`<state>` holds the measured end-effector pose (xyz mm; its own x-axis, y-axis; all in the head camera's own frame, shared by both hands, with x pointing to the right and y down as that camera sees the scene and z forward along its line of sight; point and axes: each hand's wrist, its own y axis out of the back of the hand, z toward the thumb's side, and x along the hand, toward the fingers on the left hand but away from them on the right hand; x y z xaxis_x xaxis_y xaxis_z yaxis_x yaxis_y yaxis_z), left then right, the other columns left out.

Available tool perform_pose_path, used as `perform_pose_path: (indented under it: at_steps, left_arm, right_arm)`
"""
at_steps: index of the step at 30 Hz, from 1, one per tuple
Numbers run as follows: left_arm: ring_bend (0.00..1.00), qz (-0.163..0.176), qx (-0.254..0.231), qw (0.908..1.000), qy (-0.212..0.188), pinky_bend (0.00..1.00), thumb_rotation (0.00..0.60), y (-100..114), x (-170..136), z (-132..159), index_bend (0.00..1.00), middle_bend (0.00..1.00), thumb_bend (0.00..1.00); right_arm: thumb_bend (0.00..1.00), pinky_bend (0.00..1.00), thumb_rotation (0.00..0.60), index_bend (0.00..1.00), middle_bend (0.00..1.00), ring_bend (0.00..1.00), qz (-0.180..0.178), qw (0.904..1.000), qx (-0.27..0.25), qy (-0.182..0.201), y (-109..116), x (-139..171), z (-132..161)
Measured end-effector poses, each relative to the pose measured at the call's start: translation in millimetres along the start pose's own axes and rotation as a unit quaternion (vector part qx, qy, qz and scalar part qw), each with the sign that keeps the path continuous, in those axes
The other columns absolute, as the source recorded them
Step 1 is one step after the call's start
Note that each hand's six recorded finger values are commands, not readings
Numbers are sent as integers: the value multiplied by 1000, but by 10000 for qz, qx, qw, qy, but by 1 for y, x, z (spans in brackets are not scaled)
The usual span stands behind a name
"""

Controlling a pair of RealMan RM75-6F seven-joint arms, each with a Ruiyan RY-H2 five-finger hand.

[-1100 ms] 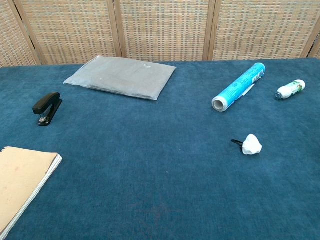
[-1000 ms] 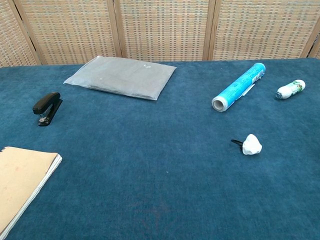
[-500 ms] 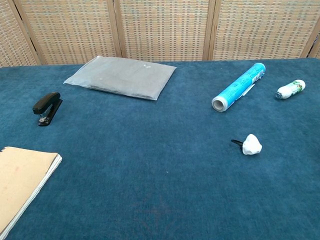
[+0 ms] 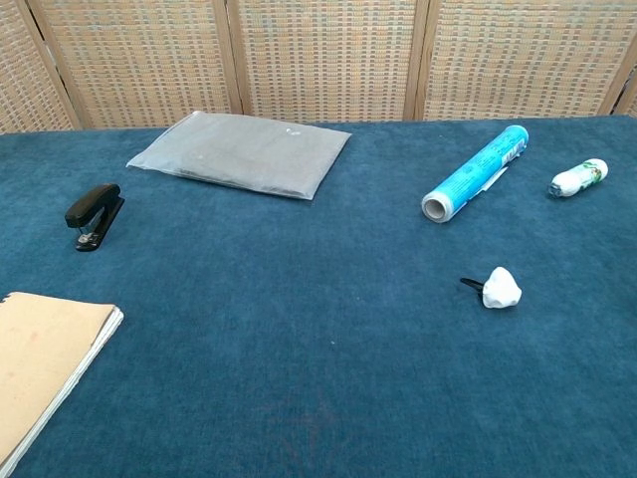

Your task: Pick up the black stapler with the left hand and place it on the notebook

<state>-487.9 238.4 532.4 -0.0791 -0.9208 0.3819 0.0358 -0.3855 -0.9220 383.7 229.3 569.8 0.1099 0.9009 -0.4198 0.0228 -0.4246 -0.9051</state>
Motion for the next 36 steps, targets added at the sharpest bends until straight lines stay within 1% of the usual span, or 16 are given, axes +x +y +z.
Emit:
perform_pose_path:
  at_steps: [6, 9, 13, 19, 22, 28, 31, 36]
  left_arm:
    - [0, -37, 53, 9999, -94, 0, 600, -1, 15, 0, 95, 0, 264]
    - [0, -96, 177, 9996, -209, 0, 600, -1, 31, 1, 108, 0, 264]
    - [0, -189, 471, 9977, -460, 0, 600, 1, 59, 4, 114, 0, 265]
    - [0, -376, 968, 9909, -860, 0, 600, 7, 111, 13, 113, 0, 258]
    - [0, -473, 1253, 9858, -1013, 0, 600, 9, 136, 15, 113, 0, 257]
    - [0, -764, 1818, 9719, -1287, 0, 600, 1, 186, 25, 106, 0, 244]
    - [0, -859, 2028, 9642, -1478, 0, 600, -8, 207, 39, 101, 0, 206]
    - [0, -917, 2492, 9464, -1840, 0, 600, -27, 228, 59, 99, 0, 172]
  right_arm:
    - [173, 0, 600, 0, 0, 0, 99, 9999, -8, -115, -5, -3, -6]
    - [172, 0, 600, 0, 0, 0, 157, 9997, -13, -193, -8, -6, -11]
    - [173, 0, 600, 0, 0, 0, 157, 9995, -16, -281, -8, -10, -15]
    - [173, 0, 600, 0, 0, 0, 128, 9991, -3, -412, -7, -13, -22]
    - [173, 0, 600, 0, 0, 0, 161, 9986, 11, -511, -9, -14, -27]
    - [173, 0, 600, 0, 0, 0, 253, 9970, 61, -722, -15, -18, -38]
    - [172, 0, 600, 0, 0, 0, 308, 9961, 99, -815, -18, -20, -43]
    - [172, 0, 600, 0, 0, 0, 361, 9944, 165, -977, -22, -22, -51]
